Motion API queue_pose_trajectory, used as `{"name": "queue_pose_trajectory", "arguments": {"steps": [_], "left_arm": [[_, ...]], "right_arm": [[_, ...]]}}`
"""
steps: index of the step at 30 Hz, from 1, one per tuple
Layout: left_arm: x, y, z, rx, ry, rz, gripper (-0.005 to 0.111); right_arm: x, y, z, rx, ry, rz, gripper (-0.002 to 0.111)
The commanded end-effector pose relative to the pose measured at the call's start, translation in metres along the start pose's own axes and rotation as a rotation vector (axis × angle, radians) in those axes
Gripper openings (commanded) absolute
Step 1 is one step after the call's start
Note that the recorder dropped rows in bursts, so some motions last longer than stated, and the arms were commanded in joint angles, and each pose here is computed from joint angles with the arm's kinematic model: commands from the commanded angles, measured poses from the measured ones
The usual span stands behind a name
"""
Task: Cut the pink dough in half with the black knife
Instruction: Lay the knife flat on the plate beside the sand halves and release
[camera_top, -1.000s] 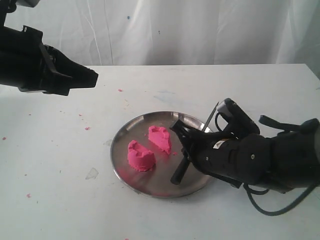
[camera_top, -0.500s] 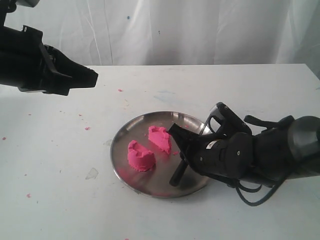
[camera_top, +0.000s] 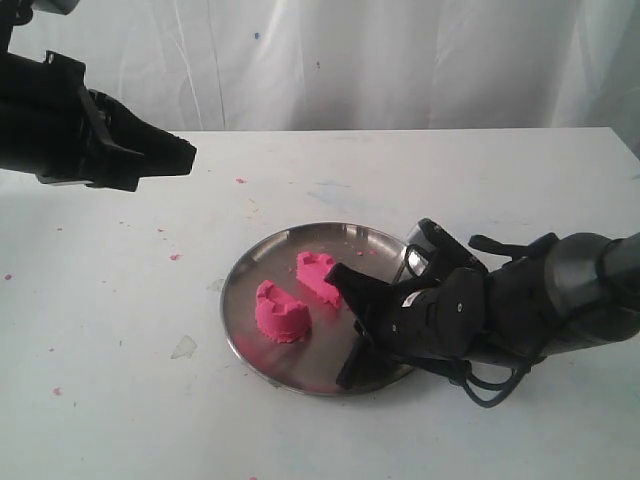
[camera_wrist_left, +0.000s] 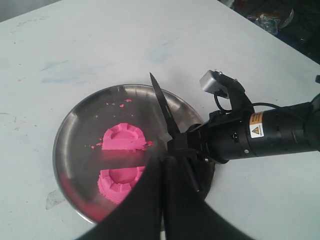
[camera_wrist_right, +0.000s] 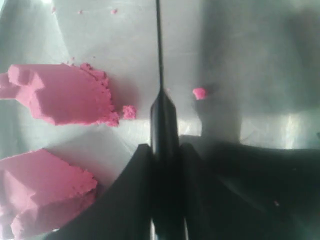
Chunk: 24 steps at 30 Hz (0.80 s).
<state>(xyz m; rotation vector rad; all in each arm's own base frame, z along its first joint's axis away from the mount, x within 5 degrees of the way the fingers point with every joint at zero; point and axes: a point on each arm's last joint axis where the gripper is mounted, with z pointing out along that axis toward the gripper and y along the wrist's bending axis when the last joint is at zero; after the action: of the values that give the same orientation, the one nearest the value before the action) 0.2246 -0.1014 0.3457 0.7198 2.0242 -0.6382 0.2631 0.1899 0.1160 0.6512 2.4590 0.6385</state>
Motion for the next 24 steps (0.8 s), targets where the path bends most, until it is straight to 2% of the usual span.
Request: {"name": "queue_pose_trajectory", "arguments": {"steps": [1, 6, 18, 24], "left_arm": [[0.0005, -0.0033, -0.0019, 0.014, -0.005, -0.003, 0.000], [0.0005, -0.0033, -0.0019, 0.014, -0.005, -0.003, 0.000], [0.0005, -0.0033, -0.0019, 0.014, -0.005, -0.003, 0.000], [0.0005, -0.0033, -0.0019, 0.014, -0.005, -0.003, 0.000]], "right_arm": [[-0.0045, 0.0009, 0.0007, -0.006, -0.012, -0.008, 0.000], [-0.0041, 0.0002, 0.0007, -0.003, -0.009, -0.006, 0.003], [-0.0035, 0.0016, -0.0025, -0.004, 0.008, -0.054, 0.040], [-0.0047, 0.0048, -0.0077, -0.017, 0.012, -0.064, 0.046]]}}
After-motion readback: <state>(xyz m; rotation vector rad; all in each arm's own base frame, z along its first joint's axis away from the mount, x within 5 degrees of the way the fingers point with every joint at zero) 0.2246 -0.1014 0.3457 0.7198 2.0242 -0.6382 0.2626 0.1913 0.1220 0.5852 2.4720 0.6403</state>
